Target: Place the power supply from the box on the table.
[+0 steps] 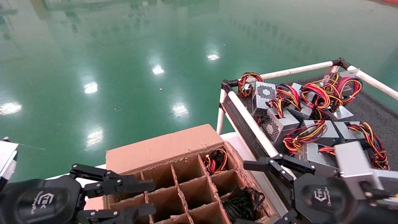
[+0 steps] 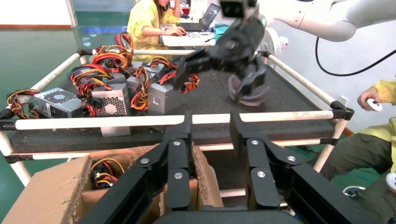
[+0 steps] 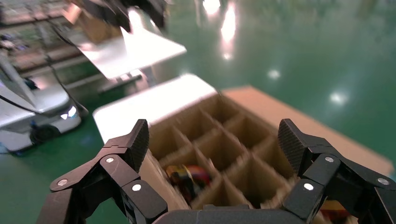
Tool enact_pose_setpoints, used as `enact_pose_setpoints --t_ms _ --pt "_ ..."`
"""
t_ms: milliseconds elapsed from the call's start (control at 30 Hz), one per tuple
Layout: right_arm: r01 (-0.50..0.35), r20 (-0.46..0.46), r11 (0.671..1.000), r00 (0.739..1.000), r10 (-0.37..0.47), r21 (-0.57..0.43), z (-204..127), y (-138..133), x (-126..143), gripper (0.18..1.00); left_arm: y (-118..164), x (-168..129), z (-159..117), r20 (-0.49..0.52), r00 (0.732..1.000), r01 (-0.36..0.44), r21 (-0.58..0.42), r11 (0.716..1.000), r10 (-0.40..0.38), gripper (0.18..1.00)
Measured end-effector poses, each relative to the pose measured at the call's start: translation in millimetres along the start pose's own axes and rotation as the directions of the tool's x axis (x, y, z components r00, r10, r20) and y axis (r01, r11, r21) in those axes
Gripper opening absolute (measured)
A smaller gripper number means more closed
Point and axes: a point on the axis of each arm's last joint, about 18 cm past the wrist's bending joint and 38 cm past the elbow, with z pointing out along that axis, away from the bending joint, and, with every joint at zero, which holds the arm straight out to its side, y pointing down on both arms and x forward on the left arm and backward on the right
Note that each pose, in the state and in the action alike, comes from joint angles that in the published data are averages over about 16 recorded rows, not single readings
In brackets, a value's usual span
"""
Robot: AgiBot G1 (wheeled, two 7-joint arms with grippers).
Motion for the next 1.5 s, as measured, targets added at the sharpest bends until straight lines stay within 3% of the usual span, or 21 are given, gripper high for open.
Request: enact_pose_setpoints --t_ms 233,567,967,1500 --pt "-0.032 -0.043 0.995 0.999 0.028 -0.096 5 27 14 1.0 0 0 0 0.0 1.0 0.0 0.0 1.0 0.0 0.433" --pt "-0.069 -0.118 0.976 0.992 0.046 -0.206 33 61 43 1.0 0 0 0 0.0 1.0 0.0 0.0 1.0 0.0 0.679" --pt "-0.065 -0.192 0.961 0.981 0.012 -0.27 74 76 80 1.0 0 0 0 0.0 1.0 0.0 0.0 1.0 0.0 0.904" --pt "-0.159 -0.245 0.955 0.965 0.097 -0.25 120 80 104 0.994 0 0 0 0.0 1.0 0.0 0.0 1.0 0.0 0.998"
